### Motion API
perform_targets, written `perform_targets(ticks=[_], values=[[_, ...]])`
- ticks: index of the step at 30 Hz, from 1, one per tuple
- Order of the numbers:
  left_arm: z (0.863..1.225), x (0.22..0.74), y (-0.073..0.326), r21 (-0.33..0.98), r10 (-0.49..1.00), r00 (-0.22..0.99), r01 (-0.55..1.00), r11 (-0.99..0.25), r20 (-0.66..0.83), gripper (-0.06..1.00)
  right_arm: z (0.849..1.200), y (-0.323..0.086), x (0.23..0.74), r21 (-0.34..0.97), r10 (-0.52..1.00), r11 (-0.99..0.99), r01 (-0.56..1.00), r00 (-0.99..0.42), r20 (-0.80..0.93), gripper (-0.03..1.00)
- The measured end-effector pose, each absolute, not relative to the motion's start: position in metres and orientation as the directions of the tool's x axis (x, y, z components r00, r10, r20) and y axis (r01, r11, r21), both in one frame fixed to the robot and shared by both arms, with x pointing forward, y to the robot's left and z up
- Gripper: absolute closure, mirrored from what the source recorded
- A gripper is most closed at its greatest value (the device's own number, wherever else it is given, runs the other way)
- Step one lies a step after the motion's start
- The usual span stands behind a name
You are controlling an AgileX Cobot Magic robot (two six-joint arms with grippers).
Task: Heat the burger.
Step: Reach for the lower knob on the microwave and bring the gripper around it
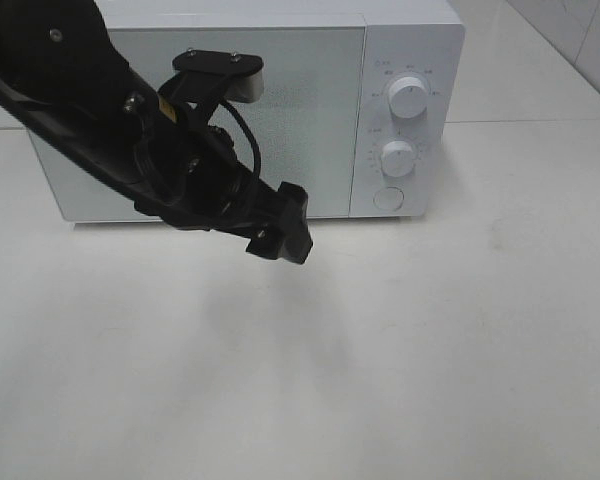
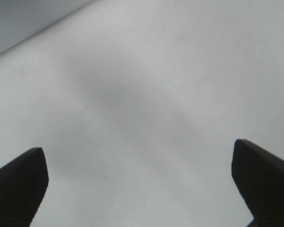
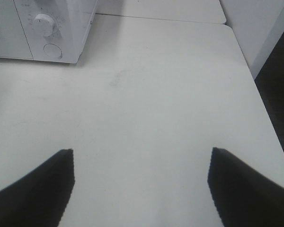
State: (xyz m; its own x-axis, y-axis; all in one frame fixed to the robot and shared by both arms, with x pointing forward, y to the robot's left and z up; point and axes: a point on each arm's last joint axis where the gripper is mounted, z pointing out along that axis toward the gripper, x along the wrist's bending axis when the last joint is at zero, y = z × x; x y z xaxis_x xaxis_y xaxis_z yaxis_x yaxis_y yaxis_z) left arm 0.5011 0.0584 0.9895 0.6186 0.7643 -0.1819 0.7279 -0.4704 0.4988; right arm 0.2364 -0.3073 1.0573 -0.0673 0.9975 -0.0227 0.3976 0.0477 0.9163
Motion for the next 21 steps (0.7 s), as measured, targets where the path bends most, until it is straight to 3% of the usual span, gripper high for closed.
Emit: perform_targets(ticks=[6, 12, 21], values=[[1.0, 0.481, 0.072, 0.341, 0.744, 0.64, 0.754, -0.561, -0.191, -0.03, 1.057, -0.307, 0.236, 0.916, 0.997, 0.048, 0.398, -0.067, -0.023, 0.21], [1.003, 0.471, 0.082, 0.224, 0.77, 0.613, 0.787, -0.575, -0.176, -0.03, 1.057, -0.307, 0.236, 0.916, 0.997, 0.048, 0.398, -0.067, -0.023, 0.21], [1.022, 0.468, 0.104, 0.19, 0.827, 0.547, 0.832, -0.521, -0.13, -0.03, 1.057, -0.307, 0.236, 0.916, 0.997, 0.048, 0.398, -0.067, -0.023, 0.21]])
